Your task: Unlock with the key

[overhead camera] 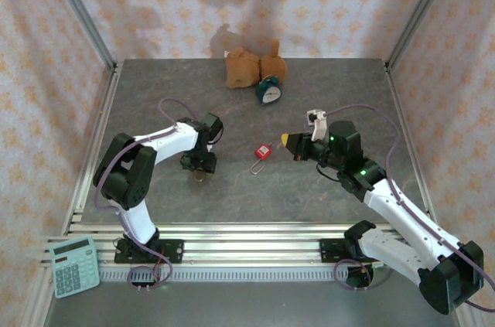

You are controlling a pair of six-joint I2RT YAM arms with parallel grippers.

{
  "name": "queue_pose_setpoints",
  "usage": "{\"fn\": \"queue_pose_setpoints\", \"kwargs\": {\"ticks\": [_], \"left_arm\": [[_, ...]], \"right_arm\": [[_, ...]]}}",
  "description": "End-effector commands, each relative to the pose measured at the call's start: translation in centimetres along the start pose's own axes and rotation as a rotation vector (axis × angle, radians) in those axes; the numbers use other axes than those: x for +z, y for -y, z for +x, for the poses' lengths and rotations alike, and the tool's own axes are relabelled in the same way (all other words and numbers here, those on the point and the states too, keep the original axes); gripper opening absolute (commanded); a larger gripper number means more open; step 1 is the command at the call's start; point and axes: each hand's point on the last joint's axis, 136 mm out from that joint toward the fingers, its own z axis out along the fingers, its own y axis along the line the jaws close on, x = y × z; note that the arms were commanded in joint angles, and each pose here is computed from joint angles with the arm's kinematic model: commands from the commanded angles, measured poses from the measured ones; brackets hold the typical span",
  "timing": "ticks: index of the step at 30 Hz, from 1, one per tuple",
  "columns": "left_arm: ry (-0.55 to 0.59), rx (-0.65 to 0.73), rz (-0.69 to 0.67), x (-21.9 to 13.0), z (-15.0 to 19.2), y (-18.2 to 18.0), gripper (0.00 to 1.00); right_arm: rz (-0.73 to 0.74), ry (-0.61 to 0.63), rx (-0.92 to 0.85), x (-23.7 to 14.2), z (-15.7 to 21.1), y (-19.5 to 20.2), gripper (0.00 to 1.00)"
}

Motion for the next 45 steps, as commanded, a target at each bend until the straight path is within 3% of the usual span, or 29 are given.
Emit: {"fn": "queue_pose_setpoints", "kwargs": {"ticks": [1,9,15,23,30,36,38,45], "left_arm": [[-0.011,-0.041,-0.057,1.5,-0.2,-1.5,0.55],[-0.016,-0.072,-0.029,2.7,0.6,-1.1,0.4],[0.023,-0.066,-0.039,1.7,0.0,-1.3,0.34],[0.08,-0.006,-0.01,0.0,-0.6,0.0,0.33],[0.051,0.121,0.094,-0.2,0.0,4.4,0.34],[-0.025,0.208,0.159,0.6,1.2,6.9,0.38],[-0.04,0.23,0.174,0.5,1.4,7.2,0.45],[-0.065,0.244,0.055,-0.4,0.8,5.5,0.61]], "right_arm": [[-0.02,0.032,-0.039,-0.2,-0.5,-0.5,0.03],[-0.022,0.036,-0.045,-0.4,-0.5,-0.5,0.03],[-0.023,0.034,-0.047,-0.5,-0.4,-0.5,0.03],[-0.027,0.042,-0.045,-0.7,-0.5,-0.7,0.03],[-0.022,0.041,-0.045,-0.7,-0.5,-0.6,0.03],[-0.016,0.039,-0.051,-0.8,-0.5,-0.5,0.03],[-0.013,0.038,-0.052,-0.8,-0.5,-0.5,0.03],[-0.011,0.04,-0.055,-0.7,-0.6,-0.5,0.03]]}}
